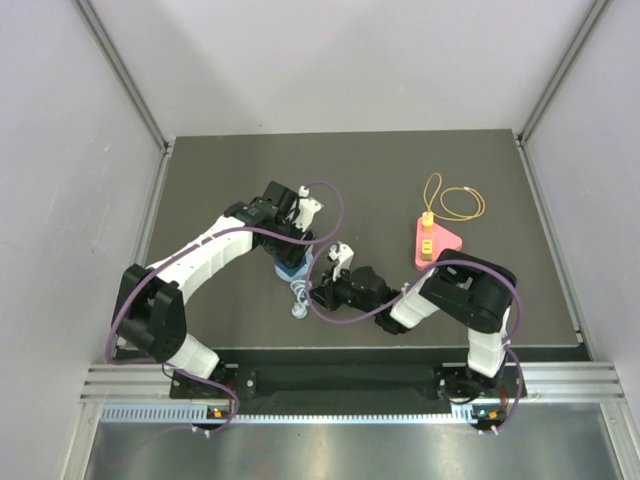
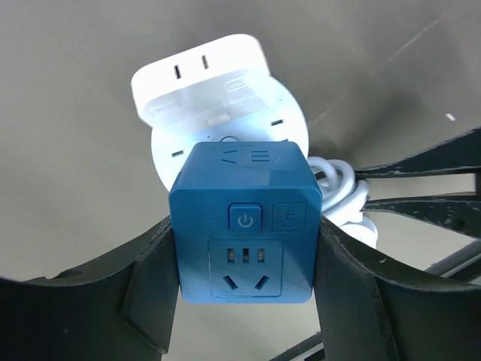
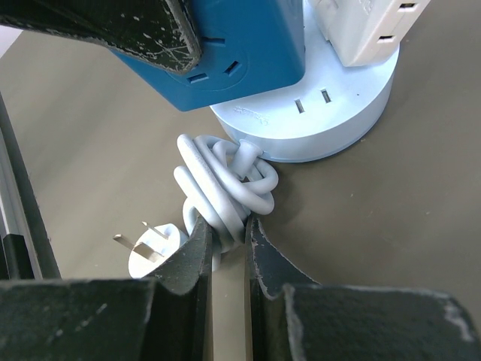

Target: Insert the plug

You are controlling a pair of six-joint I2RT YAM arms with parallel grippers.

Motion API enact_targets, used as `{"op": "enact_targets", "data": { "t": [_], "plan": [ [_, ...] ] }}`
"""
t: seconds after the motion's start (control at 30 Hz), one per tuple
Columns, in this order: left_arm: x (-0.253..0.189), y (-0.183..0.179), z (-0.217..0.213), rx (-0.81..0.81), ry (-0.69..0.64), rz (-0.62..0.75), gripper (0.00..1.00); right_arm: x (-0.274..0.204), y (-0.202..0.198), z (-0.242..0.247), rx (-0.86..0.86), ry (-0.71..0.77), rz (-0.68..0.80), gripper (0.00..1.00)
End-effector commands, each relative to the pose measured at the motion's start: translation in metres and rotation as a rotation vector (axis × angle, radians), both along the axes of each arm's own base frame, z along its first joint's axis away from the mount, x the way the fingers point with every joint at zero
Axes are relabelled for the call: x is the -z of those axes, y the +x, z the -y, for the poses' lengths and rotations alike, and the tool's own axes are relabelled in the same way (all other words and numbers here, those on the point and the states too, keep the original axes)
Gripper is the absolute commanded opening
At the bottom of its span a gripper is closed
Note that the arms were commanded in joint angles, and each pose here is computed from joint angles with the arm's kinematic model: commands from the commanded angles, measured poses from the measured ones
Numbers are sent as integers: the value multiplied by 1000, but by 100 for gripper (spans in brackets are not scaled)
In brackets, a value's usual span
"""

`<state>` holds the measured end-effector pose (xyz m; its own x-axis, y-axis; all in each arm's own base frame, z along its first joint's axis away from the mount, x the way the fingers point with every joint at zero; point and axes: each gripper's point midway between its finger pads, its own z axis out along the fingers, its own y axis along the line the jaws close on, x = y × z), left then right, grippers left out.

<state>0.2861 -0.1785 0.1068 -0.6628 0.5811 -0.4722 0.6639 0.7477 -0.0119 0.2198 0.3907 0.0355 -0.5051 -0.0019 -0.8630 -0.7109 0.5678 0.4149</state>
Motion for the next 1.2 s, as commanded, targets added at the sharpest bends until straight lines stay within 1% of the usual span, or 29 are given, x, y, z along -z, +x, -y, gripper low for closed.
{"op": "enact_targets", "data": {
  "t": [0.0,0.33,0.47,0.7,0.93,0.97,1.17],
  "plan": [
    [2,3,-8,-46,27,3,0,-7,2,-1,-20,0,17,0],
    [8,0,-7,-91,31,-39,0,-9,2,-1,-16,-2,15,0],
    [2,1,-9,-142,27,-35,0,-8,3,0,-8,-9,11,0],
    [-14,1,-10,-176,4,-5,0,-9,6,-2,-2,-16,1,0],
    [-8,-7,-14,-195,20,-39,0,-8,5,-3,-5,-21,-11,0],
    [-8,-8,-14,-225,9,-50,0,-7,4,-2,-4,-23,-14,0],
    [-6,-8,-11,-237,-7,-51,0,-7,5,-3,-4,-22,-15,0]
  ]
}}
